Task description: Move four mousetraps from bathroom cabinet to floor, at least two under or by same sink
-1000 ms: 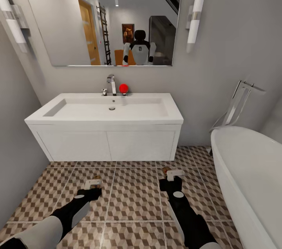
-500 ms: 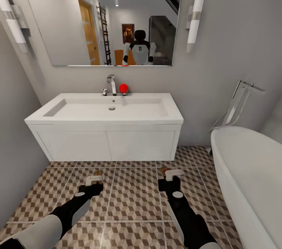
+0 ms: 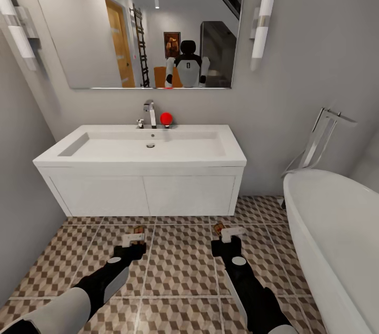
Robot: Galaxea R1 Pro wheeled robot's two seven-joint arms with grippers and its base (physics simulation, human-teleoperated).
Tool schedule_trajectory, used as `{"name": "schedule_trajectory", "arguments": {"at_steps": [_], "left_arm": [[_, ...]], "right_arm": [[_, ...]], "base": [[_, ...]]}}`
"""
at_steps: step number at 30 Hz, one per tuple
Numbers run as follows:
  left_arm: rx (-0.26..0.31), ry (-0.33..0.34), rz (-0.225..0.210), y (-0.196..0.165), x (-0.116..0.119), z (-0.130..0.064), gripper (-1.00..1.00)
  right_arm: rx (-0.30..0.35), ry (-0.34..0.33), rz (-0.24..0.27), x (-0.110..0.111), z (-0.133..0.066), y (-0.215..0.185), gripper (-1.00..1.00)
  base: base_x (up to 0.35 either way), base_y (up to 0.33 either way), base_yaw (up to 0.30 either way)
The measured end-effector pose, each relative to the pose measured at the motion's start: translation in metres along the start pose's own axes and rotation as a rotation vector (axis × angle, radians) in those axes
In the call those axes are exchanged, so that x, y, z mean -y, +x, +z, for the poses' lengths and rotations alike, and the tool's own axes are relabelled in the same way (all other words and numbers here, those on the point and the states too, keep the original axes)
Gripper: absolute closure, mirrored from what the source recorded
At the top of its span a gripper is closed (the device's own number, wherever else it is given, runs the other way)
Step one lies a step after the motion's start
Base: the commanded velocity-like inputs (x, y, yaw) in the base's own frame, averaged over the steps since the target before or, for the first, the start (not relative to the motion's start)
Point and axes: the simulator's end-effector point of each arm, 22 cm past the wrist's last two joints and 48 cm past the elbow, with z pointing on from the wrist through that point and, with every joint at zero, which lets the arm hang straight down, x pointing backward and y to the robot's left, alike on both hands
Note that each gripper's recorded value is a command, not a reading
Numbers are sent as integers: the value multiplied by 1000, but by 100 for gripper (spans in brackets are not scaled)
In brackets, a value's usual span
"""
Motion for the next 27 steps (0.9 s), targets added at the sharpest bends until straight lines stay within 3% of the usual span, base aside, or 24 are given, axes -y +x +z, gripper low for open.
{"name": "schedule_trajectory", "arguments": {"at_steps": [18, 27], "left_arm": [[5, 24, -4, 19, 13, 19, 100], [-3, 51, 60, 41, 26, 30, 100]], "right_arm": [[-5, 0, 3, -1, 18, 26, 100], [-18, 1, 4, -2, 29, 46, 100]], "base": [[0, 0, 0], [0, 0, 0]]}}
